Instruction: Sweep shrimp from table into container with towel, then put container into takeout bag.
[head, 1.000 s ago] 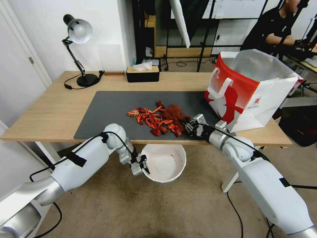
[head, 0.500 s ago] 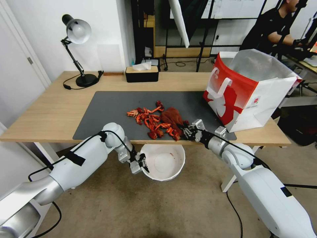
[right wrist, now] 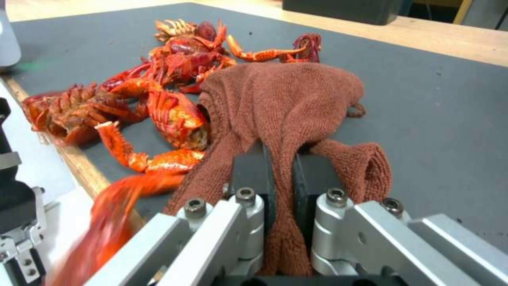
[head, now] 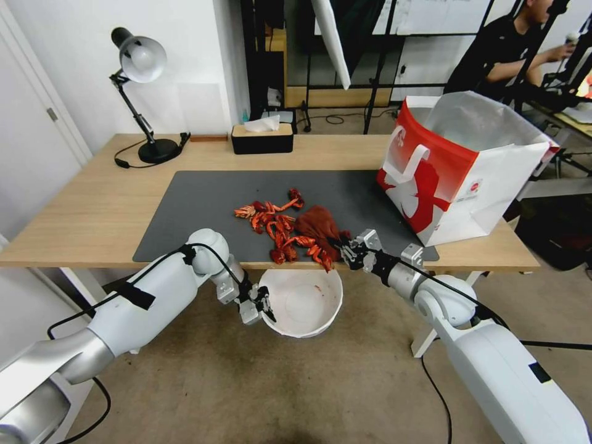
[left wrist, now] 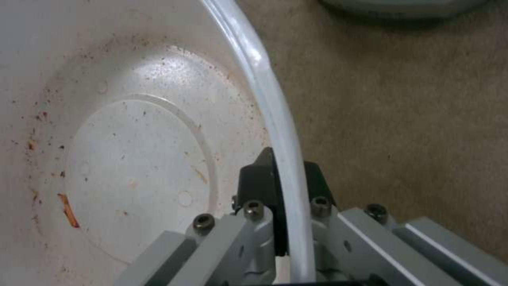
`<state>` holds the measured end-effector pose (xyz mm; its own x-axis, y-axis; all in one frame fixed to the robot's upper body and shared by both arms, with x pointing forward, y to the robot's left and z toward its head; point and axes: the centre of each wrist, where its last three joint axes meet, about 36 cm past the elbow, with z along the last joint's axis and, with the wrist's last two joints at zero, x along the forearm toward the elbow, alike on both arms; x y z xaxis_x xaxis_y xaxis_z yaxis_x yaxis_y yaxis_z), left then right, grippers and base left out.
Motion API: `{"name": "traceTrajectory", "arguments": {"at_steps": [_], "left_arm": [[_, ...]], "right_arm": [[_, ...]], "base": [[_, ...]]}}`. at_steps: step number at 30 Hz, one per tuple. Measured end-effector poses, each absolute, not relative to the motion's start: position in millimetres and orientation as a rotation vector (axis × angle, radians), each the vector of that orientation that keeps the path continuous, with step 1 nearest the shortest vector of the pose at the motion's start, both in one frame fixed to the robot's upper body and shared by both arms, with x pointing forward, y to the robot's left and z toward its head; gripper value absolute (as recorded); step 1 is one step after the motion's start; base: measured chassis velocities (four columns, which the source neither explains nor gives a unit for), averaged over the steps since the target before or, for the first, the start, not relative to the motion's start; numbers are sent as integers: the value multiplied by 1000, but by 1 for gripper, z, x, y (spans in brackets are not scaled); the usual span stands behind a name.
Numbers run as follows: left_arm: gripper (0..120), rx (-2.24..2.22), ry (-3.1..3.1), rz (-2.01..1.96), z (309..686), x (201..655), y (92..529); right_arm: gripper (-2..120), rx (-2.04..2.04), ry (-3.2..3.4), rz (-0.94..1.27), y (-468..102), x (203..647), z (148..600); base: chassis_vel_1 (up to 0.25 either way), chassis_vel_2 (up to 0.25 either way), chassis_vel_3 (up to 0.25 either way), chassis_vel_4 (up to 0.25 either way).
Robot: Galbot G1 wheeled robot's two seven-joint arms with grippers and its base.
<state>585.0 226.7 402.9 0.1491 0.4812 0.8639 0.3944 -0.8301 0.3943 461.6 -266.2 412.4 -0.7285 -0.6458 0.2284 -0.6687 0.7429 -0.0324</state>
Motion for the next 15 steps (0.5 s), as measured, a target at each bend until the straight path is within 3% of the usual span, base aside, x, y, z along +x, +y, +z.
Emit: {"name": "traceTrajectory", "arguments": {"at_steps": [15], "left_arm": [[0, 2322, 917, 1790, 402, 581, 237]], "right_arm": [[4, 1065, -2748, 153, -254, 454, 411]], "base": [[0, 0, 0, 0]]}}
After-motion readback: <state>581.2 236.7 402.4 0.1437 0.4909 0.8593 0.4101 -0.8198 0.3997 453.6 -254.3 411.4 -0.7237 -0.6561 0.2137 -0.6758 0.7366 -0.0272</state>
